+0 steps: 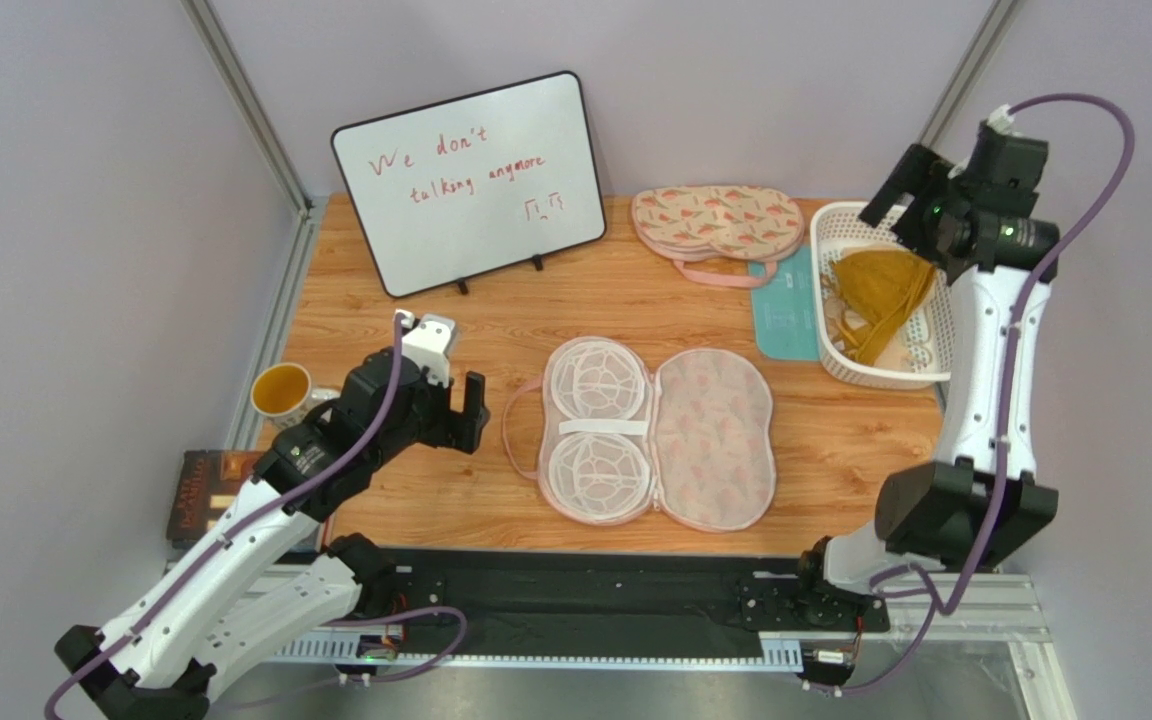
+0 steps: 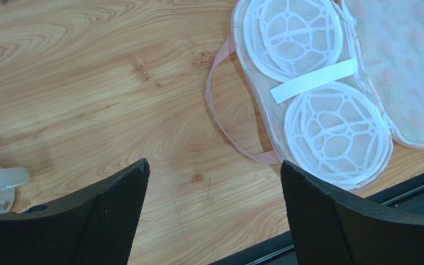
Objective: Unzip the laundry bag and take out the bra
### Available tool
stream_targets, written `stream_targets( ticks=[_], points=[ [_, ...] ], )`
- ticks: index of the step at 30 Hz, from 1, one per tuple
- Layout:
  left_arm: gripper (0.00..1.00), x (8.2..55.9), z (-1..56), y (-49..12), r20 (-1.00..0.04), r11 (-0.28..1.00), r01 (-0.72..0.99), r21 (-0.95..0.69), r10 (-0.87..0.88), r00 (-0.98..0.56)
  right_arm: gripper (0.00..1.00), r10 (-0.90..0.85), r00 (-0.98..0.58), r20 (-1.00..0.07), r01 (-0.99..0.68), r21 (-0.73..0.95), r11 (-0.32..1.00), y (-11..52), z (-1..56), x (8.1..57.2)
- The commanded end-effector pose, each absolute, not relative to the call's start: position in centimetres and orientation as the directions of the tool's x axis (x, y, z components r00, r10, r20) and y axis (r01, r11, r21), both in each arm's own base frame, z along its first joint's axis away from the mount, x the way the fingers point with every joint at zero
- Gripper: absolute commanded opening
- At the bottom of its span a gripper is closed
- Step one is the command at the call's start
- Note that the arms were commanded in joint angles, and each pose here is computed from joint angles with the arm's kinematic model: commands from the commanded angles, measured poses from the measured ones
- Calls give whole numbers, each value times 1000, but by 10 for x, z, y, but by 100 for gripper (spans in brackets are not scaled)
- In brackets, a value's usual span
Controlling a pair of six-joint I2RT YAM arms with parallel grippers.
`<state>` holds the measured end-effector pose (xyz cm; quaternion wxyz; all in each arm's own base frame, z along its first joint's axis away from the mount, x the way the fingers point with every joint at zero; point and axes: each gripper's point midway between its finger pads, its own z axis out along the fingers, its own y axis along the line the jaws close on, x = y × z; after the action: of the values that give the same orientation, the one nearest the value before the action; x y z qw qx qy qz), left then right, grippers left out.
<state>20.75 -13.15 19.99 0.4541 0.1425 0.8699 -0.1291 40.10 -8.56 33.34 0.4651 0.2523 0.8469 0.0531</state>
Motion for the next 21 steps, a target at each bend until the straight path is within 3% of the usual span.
stream_targets(
  ticks=[1, 8, 15, 21],
  points=[
    [94, 207, 204, -131, -835, 921, 378, -93, 135, -534, 97, 440, -455, -774, 218, 382, 898, -18, 336, 376],
    [94, 205, 205, -129, -840, 923, 372, -95, 127, -528, 92, 445, -569, -691, 187, 418, 889, 51, 236, 312],
    [94, 204, 206, -133, -839, 914, 391, -105, 130, -529, 90, 408, -689, -599, 292, 286, 913, 41, 143, 263],
    [94, 203, 207, -131, -845, 915, 389, -105, 124, -521, 88, 432, -719, -545, 340, 267, 902, 39, 107, 254]
  ],
)
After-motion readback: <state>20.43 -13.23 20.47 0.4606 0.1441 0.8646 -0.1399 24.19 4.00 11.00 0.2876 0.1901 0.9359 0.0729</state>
